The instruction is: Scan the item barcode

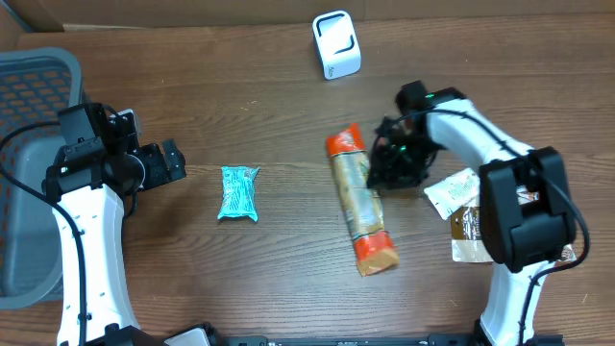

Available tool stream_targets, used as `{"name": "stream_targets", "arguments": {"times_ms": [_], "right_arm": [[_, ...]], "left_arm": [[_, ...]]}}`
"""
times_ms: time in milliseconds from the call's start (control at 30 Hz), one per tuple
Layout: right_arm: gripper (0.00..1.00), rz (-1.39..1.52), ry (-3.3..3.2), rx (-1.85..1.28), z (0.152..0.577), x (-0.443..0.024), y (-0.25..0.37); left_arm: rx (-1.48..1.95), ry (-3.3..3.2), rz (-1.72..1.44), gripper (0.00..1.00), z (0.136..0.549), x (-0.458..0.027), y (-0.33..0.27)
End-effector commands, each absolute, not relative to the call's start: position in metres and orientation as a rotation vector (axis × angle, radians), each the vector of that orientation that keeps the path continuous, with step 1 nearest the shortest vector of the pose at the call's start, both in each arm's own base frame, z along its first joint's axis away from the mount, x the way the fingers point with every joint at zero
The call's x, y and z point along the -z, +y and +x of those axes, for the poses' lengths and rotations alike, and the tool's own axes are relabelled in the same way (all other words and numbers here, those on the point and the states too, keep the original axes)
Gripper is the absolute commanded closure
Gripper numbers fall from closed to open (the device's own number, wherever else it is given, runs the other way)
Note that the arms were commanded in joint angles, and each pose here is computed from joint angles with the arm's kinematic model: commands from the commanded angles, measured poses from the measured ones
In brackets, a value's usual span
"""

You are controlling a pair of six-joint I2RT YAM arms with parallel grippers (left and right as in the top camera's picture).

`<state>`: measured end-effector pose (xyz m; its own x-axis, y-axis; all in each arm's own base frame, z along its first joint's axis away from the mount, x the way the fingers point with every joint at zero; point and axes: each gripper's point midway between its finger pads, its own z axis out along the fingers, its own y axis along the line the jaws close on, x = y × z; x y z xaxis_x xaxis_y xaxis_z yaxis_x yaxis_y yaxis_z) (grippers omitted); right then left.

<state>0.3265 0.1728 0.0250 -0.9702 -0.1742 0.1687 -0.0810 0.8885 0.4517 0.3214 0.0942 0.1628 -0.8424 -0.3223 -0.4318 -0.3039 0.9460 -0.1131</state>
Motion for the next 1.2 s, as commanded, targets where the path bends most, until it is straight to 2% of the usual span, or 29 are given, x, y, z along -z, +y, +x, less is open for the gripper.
{"name": "stream_targets", "arguments": {"times_ms": [0, 167, 333, 467, 733, 833, 1000, 1033, 1067, 1167], "right_arm": [[0.47, 0.103, -2.978, 0.588, 0.356, -0.044, 0.127], [0.46, 0.215, -2.941, 0.719, 0.353, -0.053, 0.134], [0.27, 0.286, -2.903, 0.858, 0.350, -0.060, 0.148], [0.18, 0.289, -2.896, 0.870, 0.347, -0.055, 0.150], [0.18, 0.407, -2.819, 0.967, 0.312, -0.016, 0.175], [0.22, 0.477, -2.809, 0.961, 0.301, -0.006, 0.188], [0.39, 0.592, -2.811, 0.844, 0.289, 0.011, 0.209], [0.46, 0.591, -2.821, 0.798, 0.288, 0.015, 0.210], [0.59, 0.604, -2.826, 0.768, 0.287, 0.017, 0.210], [0.84, 0.617, -2.825, 0.749, 0.285, 0.018, 0.211]], "left_arm": [[0.056, 2.636, -0.418, 0.00, 0.324, -0.166, 0.093], [0.056, 2.636, -0.418, 0.00, 0.324, -0.166, 0.093], [0.056, 2.636, -0.418, 0.00, 0.324, -0.166, 0.093], [0.056, 2.636, -0.418, 0.00, 0.324, -0.166, 0.093], [0.056, 2.636, -0.418, 0.00, 0.324, -0.166, 0.093], [0.056, 2.636, -0.418, 0.00, 0.324, -0.166, 0.093], [0.056, 2.636, -0.418, 0.00, 0.324, -0.166, 0.093], [0.056, 2.636, -0.418, 0.01, 0.324, -0.166, 0.093], [0.056, 2.636, -0.418, 0.00, 0.324, -0.166, 0.093], [0.056, 2.636, -0.418, 0.00, 0.324, -0.166, 0.093]]}}
